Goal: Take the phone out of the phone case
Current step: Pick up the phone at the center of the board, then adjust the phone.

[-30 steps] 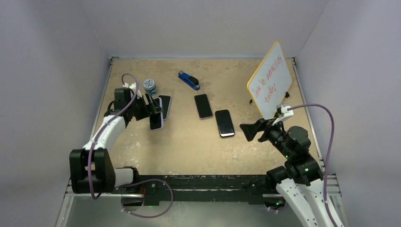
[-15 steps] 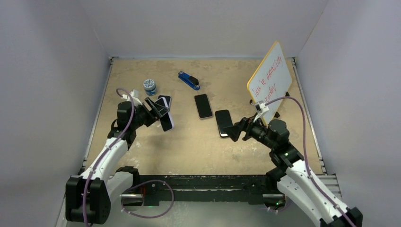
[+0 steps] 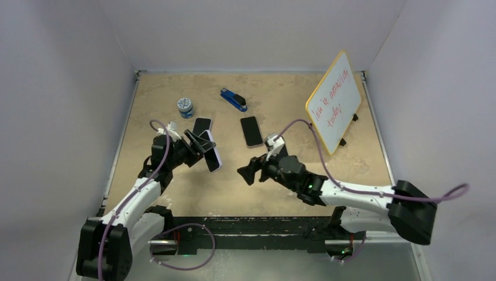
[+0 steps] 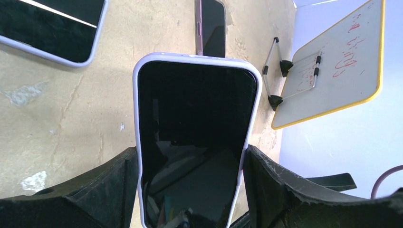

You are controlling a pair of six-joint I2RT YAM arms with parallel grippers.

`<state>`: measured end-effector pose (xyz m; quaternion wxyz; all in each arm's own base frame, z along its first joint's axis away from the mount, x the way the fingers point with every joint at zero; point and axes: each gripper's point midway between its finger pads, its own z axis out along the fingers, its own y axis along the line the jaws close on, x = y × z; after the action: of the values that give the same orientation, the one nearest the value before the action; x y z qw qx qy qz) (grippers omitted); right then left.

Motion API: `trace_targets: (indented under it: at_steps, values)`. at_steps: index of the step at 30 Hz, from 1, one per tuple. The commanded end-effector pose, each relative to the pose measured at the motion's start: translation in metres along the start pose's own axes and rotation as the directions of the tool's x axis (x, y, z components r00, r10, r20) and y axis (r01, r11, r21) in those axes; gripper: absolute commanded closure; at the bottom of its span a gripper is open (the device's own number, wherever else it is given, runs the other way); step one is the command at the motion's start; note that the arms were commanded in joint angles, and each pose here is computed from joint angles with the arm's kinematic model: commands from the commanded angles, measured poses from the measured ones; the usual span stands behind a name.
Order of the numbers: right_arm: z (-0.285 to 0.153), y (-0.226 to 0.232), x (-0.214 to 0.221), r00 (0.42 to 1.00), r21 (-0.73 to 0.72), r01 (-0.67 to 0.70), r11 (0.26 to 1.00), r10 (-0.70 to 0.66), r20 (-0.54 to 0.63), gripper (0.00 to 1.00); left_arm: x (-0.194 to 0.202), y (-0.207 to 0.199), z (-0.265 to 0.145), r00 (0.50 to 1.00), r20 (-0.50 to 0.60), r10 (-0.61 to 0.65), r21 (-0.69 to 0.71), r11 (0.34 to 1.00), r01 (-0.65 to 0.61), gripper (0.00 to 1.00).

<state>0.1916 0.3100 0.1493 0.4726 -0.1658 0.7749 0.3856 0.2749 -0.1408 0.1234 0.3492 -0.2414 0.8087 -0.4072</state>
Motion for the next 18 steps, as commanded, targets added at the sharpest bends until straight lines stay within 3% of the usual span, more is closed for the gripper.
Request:
trace_targets:
  at_steps: [1,11,15,18]
  values:
    - [0.031,0.035,-0.045,0.982,0.034,0.037,0.999,-0.043,0.182,0.07,-0.007,-0.033,0.004,0.999,0.042,-0.014,0.128,0.992,0.008,1.00]
    - [0.075,0.047,-0.023,0.981,0.126,0.015,0.992,-0.039,0.191,0.10,0.006,-0.054,-0.001,0.999,0.042,-0.015,0.200,0.980,0.007,1.00]
    - [0.078,0.050,-0.015,0.984,0.098,-0.002,0.995,-0.016,0.180,0.18,0.012,-0.059,-0.007,0.999,0.039,-0.014,0.220,0.975,0.005,1.00]
    - [0.078,0.054,-0.012,0.984,0.069,-0.032,0.997,0.019,0.178,0.30,0.016,-0.062,-0.009,1.000,0.030,0.001,0.233,0.973,-0.008,1.00]
